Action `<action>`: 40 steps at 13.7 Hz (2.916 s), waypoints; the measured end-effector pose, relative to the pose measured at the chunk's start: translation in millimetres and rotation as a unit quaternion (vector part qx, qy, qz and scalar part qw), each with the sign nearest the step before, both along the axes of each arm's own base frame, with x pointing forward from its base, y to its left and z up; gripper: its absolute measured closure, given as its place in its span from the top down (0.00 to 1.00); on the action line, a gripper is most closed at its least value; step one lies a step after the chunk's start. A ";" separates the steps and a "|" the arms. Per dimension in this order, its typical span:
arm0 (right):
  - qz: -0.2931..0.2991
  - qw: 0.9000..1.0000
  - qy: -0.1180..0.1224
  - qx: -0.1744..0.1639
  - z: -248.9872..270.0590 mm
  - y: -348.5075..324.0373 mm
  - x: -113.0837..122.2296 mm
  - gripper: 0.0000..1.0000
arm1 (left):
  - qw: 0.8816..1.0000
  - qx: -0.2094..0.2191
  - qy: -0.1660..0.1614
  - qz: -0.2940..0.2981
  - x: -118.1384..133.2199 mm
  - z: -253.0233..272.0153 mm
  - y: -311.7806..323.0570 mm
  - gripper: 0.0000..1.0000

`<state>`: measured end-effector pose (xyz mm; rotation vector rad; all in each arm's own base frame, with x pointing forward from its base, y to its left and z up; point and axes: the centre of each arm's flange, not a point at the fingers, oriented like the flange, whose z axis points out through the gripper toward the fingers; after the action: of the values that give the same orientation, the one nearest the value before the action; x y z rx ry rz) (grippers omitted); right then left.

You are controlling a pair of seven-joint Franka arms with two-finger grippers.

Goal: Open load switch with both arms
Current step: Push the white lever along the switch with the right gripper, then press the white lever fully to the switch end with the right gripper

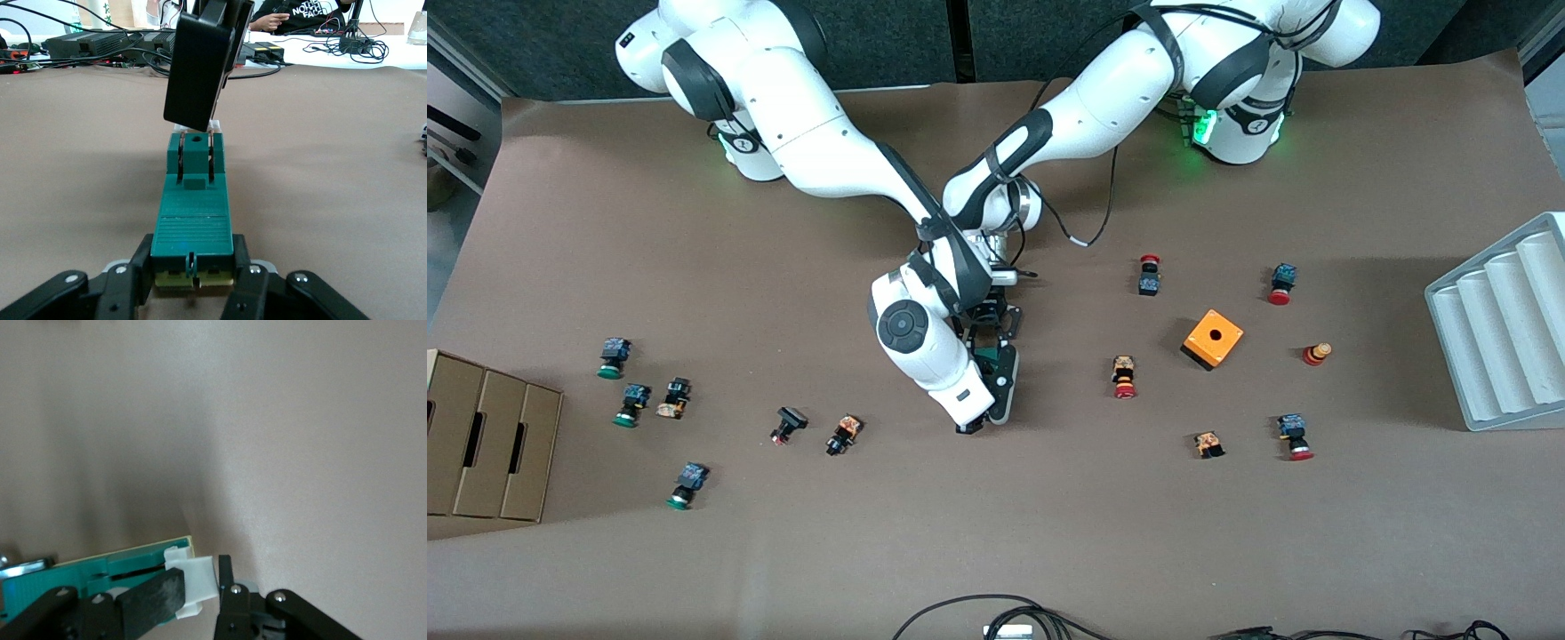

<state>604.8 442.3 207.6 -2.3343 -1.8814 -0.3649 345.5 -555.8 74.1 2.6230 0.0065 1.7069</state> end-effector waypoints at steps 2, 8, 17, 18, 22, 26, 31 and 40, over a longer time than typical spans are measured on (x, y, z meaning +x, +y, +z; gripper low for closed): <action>0.001 1.000 0.002 0.000 2.8 0.1 -0.2 0.28 | 1.000 0.000 0.000 0.000 0.0 0.0 0.0 0.49; 0.003 1.000 0.011 -0.001 11.4 0.1 -1.3 0.28 | 1.000 0.000 0.000 0.000 0.0 0.0 0.0 0.49; 0.007 1.000 0.025 -0.003 22.0 -0.5 -5.2 0.28 | 1.000 0.000 0.000 0.000 0.0 0.0 0.0 0.49; 0.007 1.000 0.027 -0.003 22.7 -0.7 -5.9 0.28 | 1.000 0.000 0.000 0.000 0.0 0.0 0.0 0.49; 0.009 0.999 0.042 -0.008 22.4 -2.3 -13.8 0.28 | 1.000 0.000 0.000 0.000 0.1 0.0 0.0 0.49; 0.012 0.999 0.051 -0.012 20.2 -1.8 -21.3 0.28 | 1.000 0.000 0.000 0.000 0.1 0.0 0.1 0.49; 0.014 0.998 0.056 -0.013 23.5 -1.0 -23.6 0.28 | 1.000 0.000 0.000 0.000 0.1 0.0 0.1 0.49; 0.010 0.998 0.063 -0.011 33.5 0.1 -25.5 0.27 | 1.000 0.000 0.000 0.000 0.1 0.0 0.1 0.49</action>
<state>579.3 442.4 241.1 -2.2916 -1.8585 -0.1894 345.6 -555.7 74.1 2.6228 0.0065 1.7075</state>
